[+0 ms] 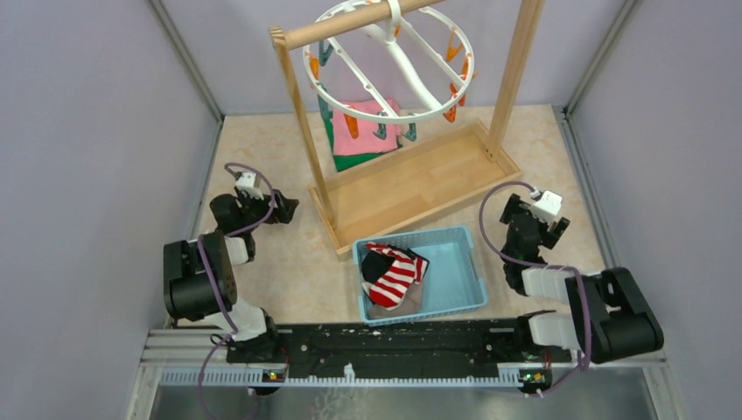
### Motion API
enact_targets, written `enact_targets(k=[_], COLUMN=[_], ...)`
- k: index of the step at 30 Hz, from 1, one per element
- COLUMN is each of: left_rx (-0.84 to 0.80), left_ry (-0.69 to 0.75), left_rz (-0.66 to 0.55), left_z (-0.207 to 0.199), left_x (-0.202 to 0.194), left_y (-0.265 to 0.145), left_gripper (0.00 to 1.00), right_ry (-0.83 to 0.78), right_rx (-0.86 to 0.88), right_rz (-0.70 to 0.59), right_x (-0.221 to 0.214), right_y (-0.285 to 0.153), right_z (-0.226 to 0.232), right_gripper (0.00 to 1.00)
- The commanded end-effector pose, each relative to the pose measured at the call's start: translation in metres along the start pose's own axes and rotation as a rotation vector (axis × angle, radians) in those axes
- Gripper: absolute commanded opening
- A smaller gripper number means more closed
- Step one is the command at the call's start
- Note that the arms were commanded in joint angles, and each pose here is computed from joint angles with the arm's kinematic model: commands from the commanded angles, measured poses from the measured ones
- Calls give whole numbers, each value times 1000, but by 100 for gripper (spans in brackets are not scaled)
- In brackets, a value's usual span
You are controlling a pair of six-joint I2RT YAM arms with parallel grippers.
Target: Remove the socks clipped to the hanger
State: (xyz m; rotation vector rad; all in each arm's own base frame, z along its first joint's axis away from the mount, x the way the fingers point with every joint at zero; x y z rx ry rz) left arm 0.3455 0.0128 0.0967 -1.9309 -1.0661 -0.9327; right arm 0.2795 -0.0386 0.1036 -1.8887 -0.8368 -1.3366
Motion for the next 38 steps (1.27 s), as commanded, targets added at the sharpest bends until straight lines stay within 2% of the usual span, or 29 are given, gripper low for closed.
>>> enact_targets(k=[1,7,10,13,16,18,20,23,26,38], left_rx=[-37,-91,-36,-68,9,9,7,8,7,10], left_ry=[97,276,313,373,322,330,332,329,328,323], left_rz=[-102,-162,-176,-243,-146,-165,-172,-168,-169,-157], left_z=[-10,-37,-39,-48,-38,-37,-38,-37,-38,-37], left_x=[4,-10,-18,-19,-22,-21,-21,-21,-21,-22], left_y=[8,-1,-1,0,11,11,11,11,11,13], left_gripper=[99,99,99,99,99,99,99,99,99,99], right_ry=[78,41,39,-3,-34,3,23,-21,44,45], right_rx=[-18,34,62,129,185,271,242,244,283,279], right_rz=[-122,-132,-176,-233,-217,-170,-283,-235,-164,-188], right_x=[28,23,24,26,26,18,22,18,14,16], right_y=[12,17,10,0,7,16,6,11,25,23], right_z=[5,15,14,21,31,37,25,32,30,27], right_gripper=[99,99,99,99,99,99,99,99,99,99])
Point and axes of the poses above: each gripper's point midway between its finger pads, its own y axis out along the fingers, its own z axis along the line the jaws close on, x = y × z, the point moved 4 cm from there along -y, back along the fingers, and after that the axes turned 14 degrees about -y, right-handed, at the moved point
